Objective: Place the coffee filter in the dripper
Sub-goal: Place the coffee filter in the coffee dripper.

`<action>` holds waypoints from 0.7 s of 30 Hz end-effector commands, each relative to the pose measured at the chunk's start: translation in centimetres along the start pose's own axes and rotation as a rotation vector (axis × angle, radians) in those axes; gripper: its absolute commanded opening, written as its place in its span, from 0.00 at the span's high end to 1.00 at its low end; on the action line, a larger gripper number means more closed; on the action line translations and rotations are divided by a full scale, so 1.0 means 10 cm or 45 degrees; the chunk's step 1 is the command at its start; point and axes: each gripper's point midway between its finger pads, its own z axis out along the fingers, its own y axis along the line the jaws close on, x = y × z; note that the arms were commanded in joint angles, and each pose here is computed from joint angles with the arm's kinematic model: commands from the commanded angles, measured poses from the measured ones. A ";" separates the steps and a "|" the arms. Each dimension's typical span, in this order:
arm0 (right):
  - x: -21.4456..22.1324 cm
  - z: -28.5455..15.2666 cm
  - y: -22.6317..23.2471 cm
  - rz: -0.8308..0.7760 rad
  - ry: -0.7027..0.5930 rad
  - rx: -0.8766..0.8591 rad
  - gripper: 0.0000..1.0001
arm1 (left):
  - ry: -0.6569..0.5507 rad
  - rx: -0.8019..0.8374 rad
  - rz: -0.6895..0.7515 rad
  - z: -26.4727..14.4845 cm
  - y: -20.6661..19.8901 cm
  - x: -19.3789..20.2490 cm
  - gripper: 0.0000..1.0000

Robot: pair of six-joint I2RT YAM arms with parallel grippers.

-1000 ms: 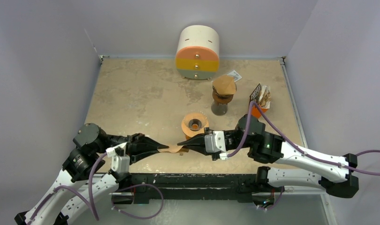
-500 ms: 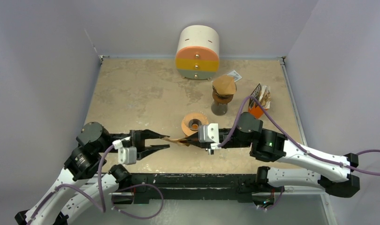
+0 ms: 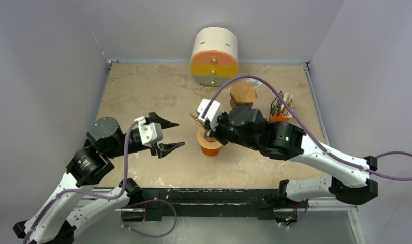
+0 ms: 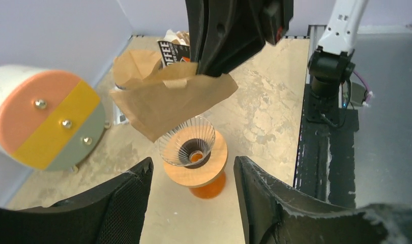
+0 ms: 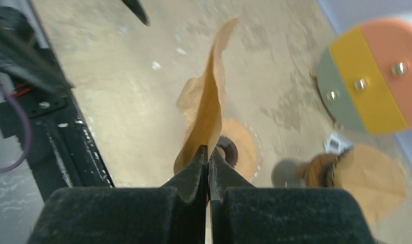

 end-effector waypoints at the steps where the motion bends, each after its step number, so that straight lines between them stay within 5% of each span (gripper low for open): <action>1: 0.36 -0.12 -0.41 0.146 0.279 0.278 1.00 | 0.090 -0.101 -0.202 0.02 0.14 -0.04 0.41; 7: 0.50 -0.14 -0.52 0.442 0.373 0.343 1.00 | -0.003 -0.102 -0.452 0.17 0.17 -0.28 0.43; 12: 0.51 -0.13 -0.60 0.614 0.364 0.484 1.00 | -0.087 -0.061 -0.682 0.37 0.20 -0.49 0.67; 17: 0.41 -0.02 -0.52 0.655 0.336 0.397 1.00 | -0.136 0.076 -0.910 0.67 0.18 -0.67 0.98; 21: 0.36 0.06 -0.50 0.661 0.291 0.372 1.00 | -0.205 0.117 -1.037 0.83 0.24 -0.78 1.00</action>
